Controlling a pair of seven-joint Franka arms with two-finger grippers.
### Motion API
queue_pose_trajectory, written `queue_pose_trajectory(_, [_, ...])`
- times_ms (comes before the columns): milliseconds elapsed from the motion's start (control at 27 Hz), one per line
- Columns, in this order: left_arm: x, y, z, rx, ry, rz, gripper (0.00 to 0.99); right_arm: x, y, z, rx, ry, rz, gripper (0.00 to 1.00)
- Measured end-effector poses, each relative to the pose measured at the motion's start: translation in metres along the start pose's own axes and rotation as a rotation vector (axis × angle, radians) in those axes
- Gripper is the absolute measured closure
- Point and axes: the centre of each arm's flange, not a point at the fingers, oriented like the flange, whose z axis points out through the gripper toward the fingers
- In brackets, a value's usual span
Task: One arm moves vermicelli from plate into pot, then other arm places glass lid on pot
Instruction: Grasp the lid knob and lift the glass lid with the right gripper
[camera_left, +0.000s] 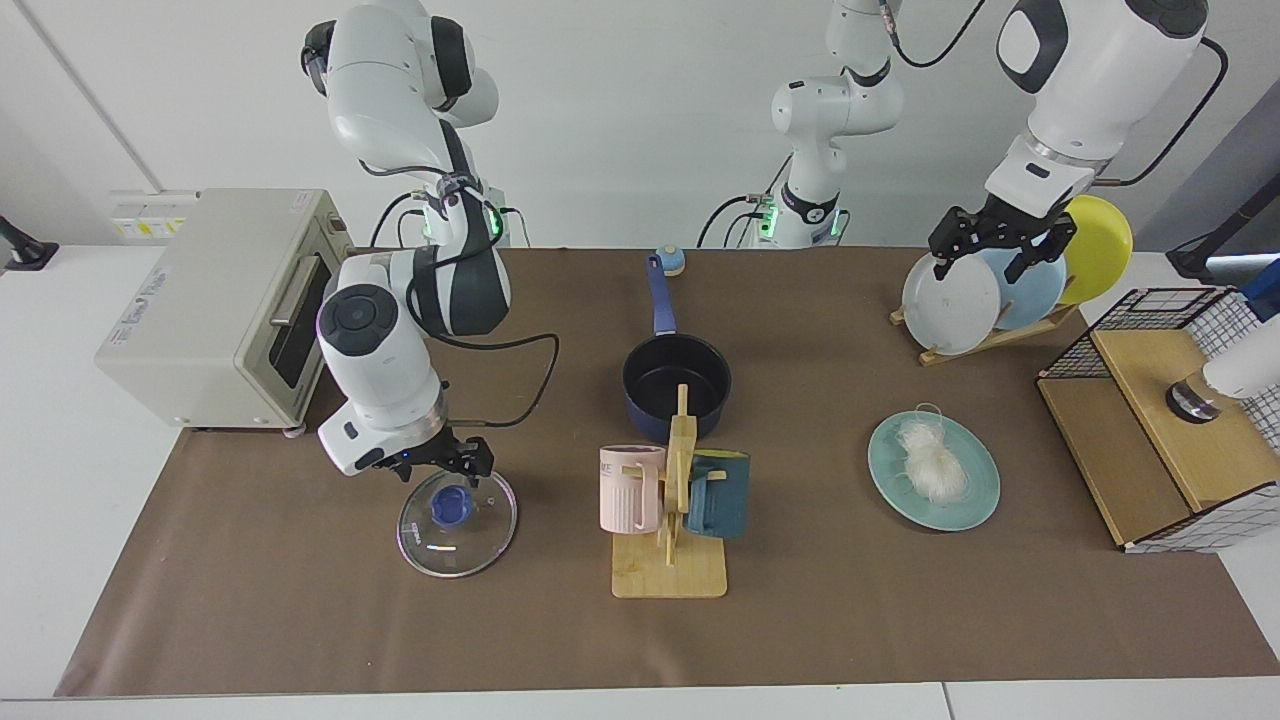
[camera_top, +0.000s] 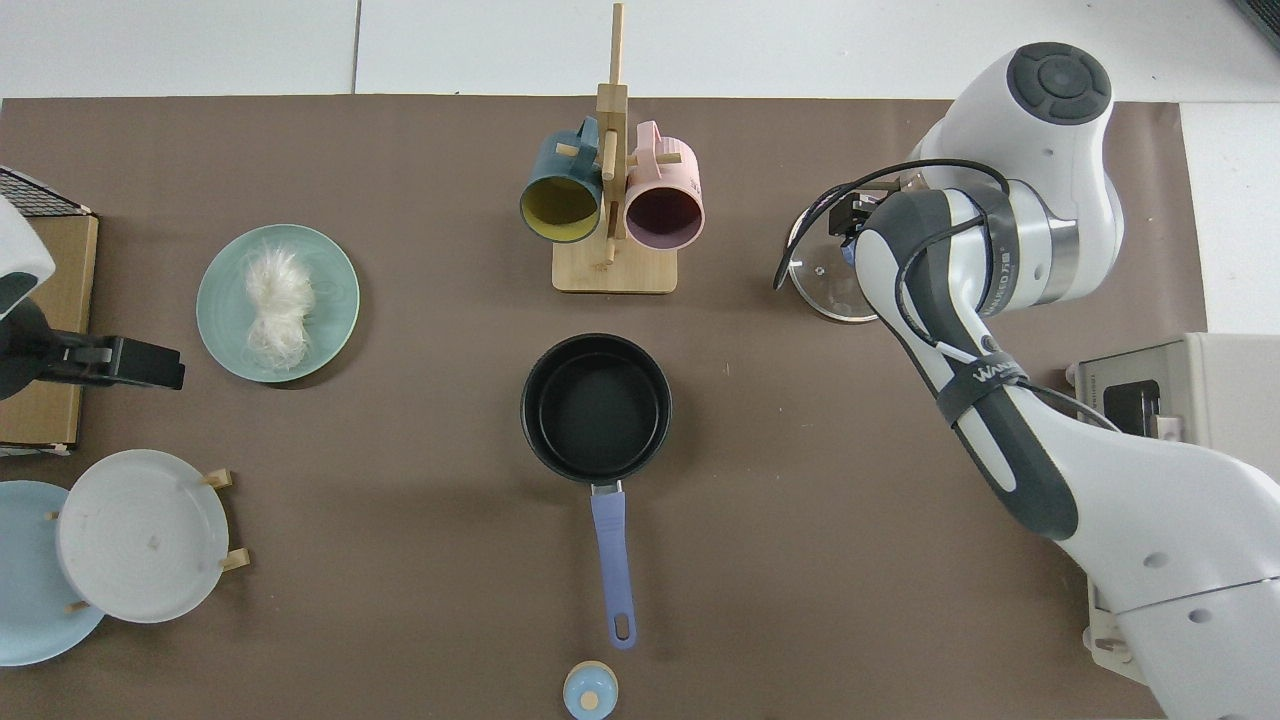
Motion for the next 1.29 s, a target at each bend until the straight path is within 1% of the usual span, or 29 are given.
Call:
queue_pose_trajectory(111, [0.0,0.0,0.0,0.0,0.0,0.0,0.0,0.003,0.0,0.011,-0.003,-0.006,0.001,0.0])
queue_pose_trajectory(407, [0.0,0.0,0.0,0.0,0.0,0.0,0.0,0.009,-0.003,0.033,-0.004,-0.002,0.0,0.0])
queue_pose_trajectory(961, [0.0,0.0,0.0,0.0,0.0,0.0,0.0,0.014,-0.004,0.07,-0.007,-0.013,0.0,0.0])
queue_pose_trajectory(1294, [0.0,0.0,0.0,0.0,0.0,0.0,0.0,0.013,-0.008,0.075,-0.007,-0.018,-0.004,0.0])
